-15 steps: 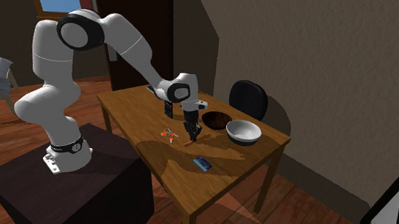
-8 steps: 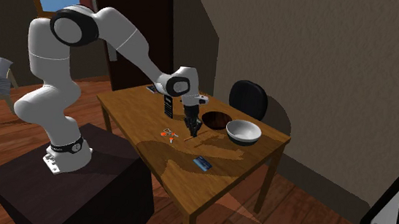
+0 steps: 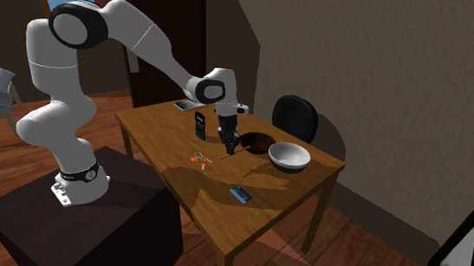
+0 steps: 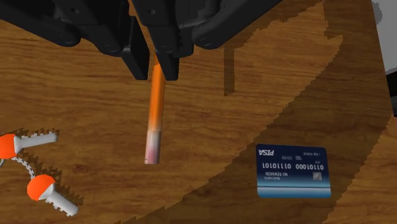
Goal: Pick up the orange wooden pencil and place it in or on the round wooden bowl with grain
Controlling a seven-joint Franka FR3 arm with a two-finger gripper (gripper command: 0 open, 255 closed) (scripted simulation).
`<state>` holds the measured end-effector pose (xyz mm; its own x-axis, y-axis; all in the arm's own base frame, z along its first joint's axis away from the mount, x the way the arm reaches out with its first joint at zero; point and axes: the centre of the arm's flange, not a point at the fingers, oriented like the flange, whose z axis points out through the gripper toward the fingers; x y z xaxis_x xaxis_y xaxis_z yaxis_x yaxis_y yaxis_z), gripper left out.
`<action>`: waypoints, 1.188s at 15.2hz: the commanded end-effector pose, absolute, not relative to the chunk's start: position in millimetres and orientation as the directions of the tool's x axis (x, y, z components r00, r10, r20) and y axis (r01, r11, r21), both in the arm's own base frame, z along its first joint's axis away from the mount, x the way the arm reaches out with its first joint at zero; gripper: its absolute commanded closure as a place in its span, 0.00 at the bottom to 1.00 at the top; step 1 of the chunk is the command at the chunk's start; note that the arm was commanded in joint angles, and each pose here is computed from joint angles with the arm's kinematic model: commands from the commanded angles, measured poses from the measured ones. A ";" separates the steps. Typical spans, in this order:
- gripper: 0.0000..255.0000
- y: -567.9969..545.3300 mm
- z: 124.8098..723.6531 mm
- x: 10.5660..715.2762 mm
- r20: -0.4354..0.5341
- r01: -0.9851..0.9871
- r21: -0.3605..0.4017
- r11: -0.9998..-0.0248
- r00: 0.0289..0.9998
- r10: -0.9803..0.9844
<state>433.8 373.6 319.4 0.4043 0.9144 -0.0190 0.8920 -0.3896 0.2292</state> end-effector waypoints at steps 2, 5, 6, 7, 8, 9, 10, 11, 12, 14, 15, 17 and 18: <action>1.00 374.3 336.1 433.5 -0.019 0.892 0.229 -0.390 0.404 0.914; 1.00 374.3 351.9 433.5 -0.019 0.892 0.229 -0.390 0.404 0.914; 1.00 374.3 357.2 433.5 -0.019 0.892 0.229 -0.390 0.404 0.914; 1.00 374.3 362.5 433.5 -0.019 0.892 0.229 -0.390 0.404 0.914; 1.00 374.3 367.7 433.5 -0.019 0.892 0.229 -0.390 0.404 0.914; 1.00 374.3 368.0 433.5 -0.019 0.892 0.229 -0.389 0.404 0.914; 1.00 387.2 369.2 435.8 -0.019 0.892 0.229 -0.390 0.404 0.914; 1.00 400.1 370.4 438.1 -0.019 0.892 0.229 -0.390 0.404 0.914; 1.00 413.1 371.7 440.4 -0.019 0.892 0.229 -0.390 0.404 0.914; 1.00 439.0 374.1 445.0 -0.019 0.892 0.229 -0.390 0.404 0.914; 1.00 451.9 375.3 447.3 -0.019 0.892 0.229 -0.390 0.404 0.914; 1.00 477.8 377.8 451.9 -0.019 0.892 0.229 -0.390 0.404 0.914; 1.00 490.8 379.0 454.2 -0.019 0.892 0.229 -0.390 0.404 0.914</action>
